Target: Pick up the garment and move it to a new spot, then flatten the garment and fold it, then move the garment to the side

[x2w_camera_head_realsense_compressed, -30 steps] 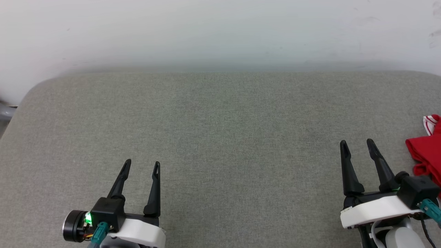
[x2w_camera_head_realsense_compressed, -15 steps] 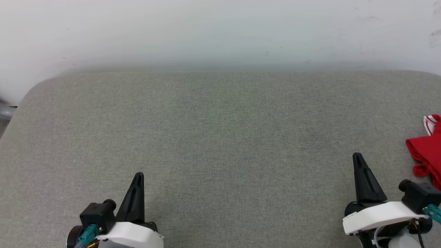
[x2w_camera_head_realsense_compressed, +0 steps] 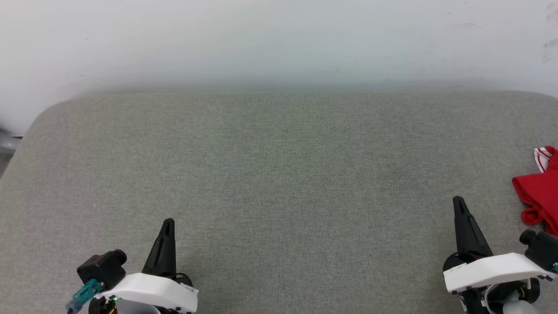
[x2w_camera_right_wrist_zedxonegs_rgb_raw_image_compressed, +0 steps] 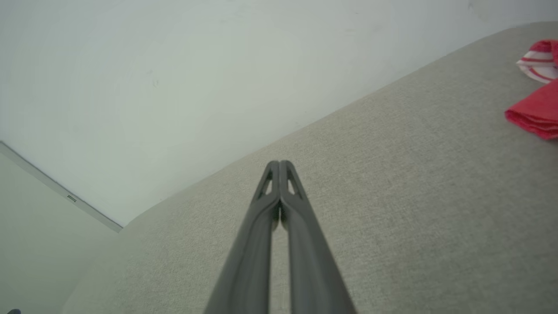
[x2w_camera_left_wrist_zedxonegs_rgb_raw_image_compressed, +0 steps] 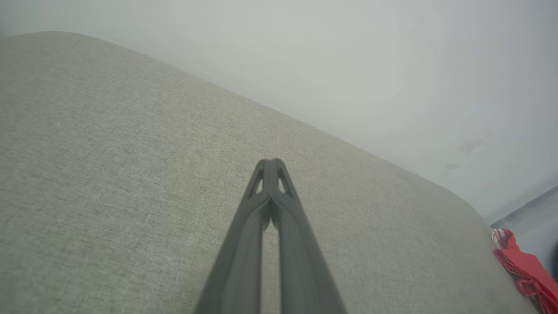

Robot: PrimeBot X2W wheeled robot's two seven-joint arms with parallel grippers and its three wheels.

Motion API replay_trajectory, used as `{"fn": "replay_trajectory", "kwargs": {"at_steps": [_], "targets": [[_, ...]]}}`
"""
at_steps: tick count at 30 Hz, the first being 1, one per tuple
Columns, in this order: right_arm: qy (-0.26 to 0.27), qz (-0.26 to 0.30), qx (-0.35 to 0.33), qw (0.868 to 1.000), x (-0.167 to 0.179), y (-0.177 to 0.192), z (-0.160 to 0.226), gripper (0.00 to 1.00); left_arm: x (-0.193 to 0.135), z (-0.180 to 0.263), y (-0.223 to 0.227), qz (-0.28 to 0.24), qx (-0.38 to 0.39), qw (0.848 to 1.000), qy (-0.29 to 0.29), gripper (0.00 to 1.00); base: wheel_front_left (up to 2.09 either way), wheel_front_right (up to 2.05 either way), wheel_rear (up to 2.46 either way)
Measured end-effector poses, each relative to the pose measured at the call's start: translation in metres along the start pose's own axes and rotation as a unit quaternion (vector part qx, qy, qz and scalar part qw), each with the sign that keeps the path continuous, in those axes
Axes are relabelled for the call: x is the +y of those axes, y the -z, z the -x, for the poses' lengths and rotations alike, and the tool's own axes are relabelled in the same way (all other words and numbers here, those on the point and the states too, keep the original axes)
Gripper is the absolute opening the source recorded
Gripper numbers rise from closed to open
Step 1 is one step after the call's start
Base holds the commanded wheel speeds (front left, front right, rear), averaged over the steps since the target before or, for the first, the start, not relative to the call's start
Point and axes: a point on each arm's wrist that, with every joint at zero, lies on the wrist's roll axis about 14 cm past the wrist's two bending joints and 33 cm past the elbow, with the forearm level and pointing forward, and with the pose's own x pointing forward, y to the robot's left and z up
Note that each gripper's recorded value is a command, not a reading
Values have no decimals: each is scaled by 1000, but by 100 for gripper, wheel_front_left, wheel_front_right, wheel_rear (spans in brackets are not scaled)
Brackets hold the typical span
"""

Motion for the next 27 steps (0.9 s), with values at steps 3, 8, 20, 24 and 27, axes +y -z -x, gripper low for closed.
{"fn": "replay_trajectory", "kwargs": {"at_steps": [3,8,20,24,27], "targets": [[5,-23,2,1000,-2,0,0,0,2,-1,0,25,2,1000,-4,0,0,0,0],[12,-59,5,998,-4,0,1,0,5,-1,1,65,6,998,-11,0,0,0,0],[24,-149,12,988,-9,1,1,0,10,-4,0,167,13,986,-21,0,0,0,0],[27,-174,12,984,-10,1,1,0,12,-5,0,193,14,981,-24,0,0,0,0],[28,-190,12,981,-11,0,1,0,13,-6,-1,212,15,977,-26,0,0,0,0]]}}
